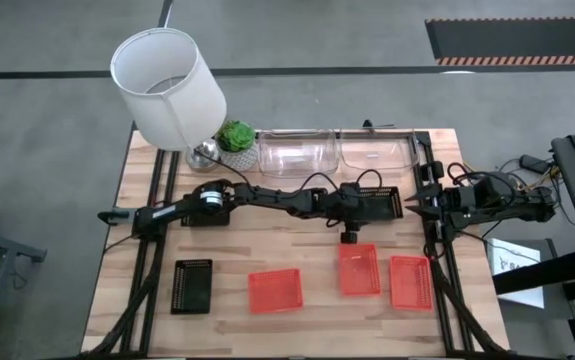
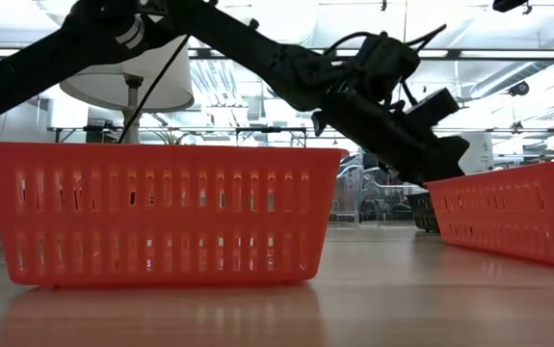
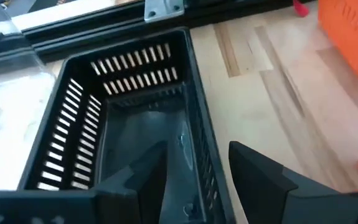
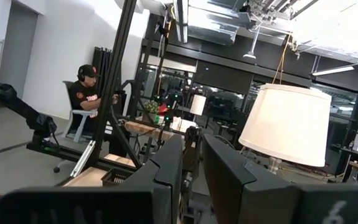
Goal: Stack baskets by color
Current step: Stack the top right black bin on the top left black bin
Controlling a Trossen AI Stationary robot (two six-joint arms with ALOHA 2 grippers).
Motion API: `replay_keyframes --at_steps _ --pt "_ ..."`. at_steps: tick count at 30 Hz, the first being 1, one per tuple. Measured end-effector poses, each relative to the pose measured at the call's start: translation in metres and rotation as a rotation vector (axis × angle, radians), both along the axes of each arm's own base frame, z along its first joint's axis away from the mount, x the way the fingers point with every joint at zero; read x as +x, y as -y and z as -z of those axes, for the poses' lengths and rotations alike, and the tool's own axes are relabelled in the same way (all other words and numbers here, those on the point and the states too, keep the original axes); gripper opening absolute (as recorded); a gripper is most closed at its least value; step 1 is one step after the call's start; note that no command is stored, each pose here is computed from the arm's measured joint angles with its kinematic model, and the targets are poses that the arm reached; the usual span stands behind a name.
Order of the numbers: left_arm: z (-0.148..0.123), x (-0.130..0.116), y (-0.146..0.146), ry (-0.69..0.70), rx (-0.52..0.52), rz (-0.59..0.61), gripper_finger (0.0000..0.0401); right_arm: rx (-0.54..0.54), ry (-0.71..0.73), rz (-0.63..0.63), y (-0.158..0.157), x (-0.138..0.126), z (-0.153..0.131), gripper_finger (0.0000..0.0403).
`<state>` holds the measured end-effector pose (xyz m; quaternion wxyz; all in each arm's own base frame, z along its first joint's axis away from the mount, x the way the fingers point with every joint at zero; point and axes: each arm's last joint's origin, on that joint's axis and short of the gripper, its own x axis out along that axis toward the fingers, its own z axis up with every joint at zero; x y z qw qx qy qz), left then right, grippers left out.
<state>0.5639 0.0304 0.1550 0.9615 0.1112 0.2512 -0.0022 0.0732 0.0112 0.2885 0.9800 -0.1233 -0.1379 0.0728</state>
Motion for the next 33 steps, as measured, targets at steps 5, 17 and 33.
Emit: replay_keyframes --at_steps 5,17,33 --pt "0.005 0.0 0.0 -0.009 -0.001 0.0 0.0132 0.0 -0.001 0.0 0.0 0.0 0.0 0.0057" --pt "0.006 0.0 0.0 -0.021 -0.002 0.0 0.0009 -0.001 -0.008 0.0 0.0 0.0 0.001 0.0057" --pt "-0.088 -0.037 0.023 -0.13 0.203 -0.051 0.0001 -0.003 -0.022 0.0 0.0 0.001 0.002 0.0057"
